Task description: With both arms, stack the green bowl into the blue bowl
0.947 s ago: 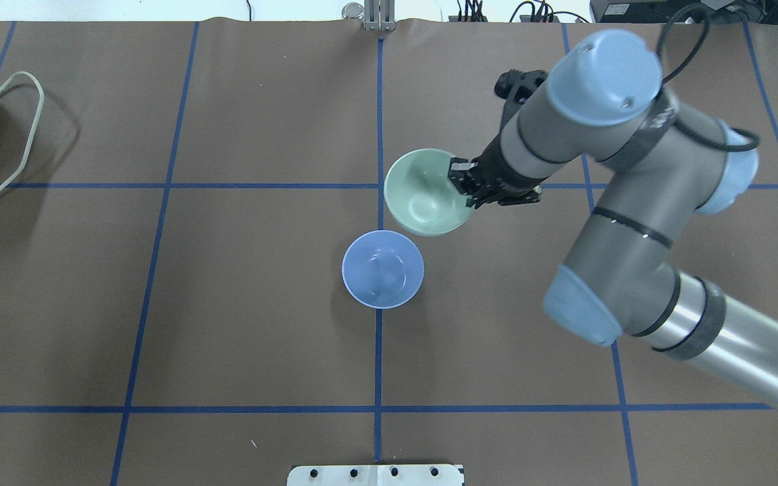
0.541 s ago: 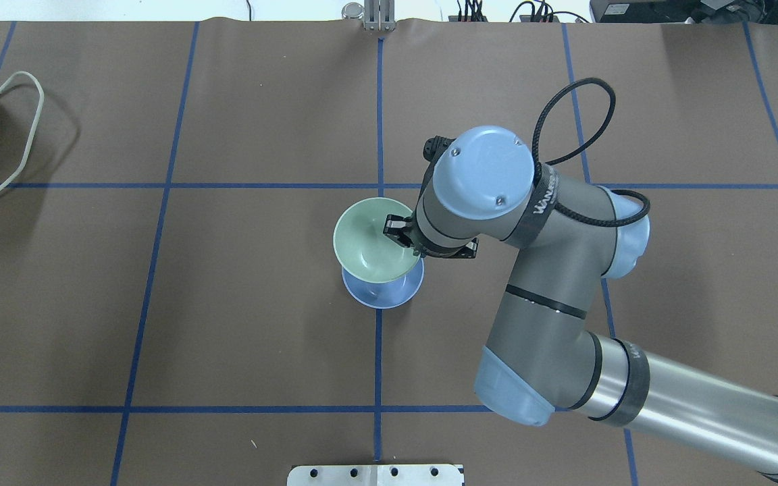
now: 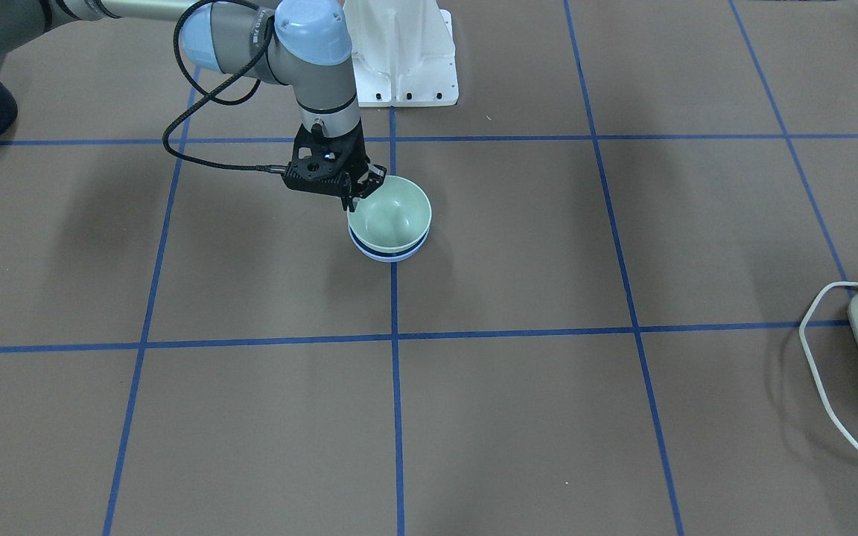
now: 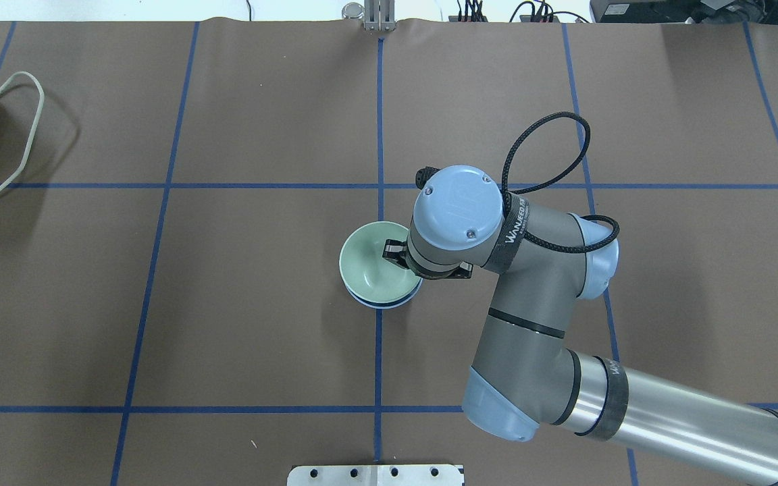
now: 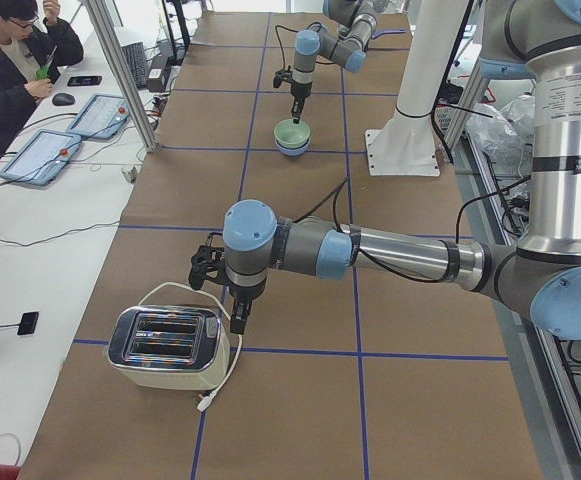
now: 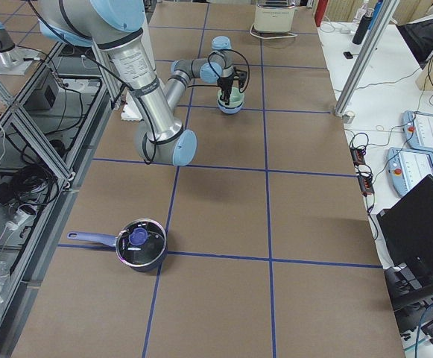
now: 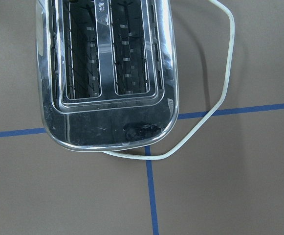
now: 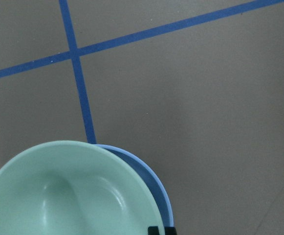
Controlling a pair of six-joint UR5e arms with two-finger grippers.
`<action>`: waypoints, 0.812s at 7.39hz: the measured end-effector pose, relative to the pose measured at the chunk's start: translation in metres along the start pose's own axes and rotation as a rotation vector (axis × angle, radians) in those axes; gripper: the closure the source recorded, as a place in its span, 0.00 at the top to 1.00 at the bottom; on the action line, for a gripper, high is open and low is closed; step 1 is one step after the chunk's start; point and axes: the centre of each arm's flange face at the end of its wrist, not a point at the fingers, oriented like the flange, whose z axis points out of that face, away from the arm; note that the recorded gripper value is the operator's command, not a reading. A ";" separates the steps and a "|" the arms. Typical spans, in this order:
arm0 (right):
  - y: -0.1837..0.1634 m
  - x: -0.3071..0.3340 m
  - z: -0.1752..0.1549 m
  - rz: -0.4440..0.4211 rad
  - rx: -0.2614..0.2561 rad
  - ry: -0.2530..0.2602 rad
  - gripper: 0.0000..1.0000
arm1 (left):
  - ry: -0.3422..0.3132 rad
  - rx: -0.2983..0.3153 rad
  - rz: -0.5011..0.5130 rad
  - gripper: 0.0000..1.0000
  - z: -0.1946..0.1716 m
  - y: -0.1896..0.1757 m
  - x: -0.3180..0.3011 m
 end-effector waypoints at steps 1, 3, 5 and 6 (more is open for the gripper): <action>0.001 0.000 0.003 -0.003 0.003 -0.002 0.00 | -0.001 0.000 0.001 0.98 0.000 0.000 0.000; -0.001 -0.003 0.017 -0.011 0.014 -0.033 0.00 | -0.001 0.001 0.002 0.98 0.000 -0.001 0.001; -0.002 0.003 0.026 -0.012 0.016 -0.039 0.00 | -0.001 0.000 0.002 0.98 0.000 -0.001 0.001; -0.002 0.005 0.027 -0.012 0.014 -0.038 0.00 | -0.001 0.000 0.002 0.98 0.000 -0.001 0.001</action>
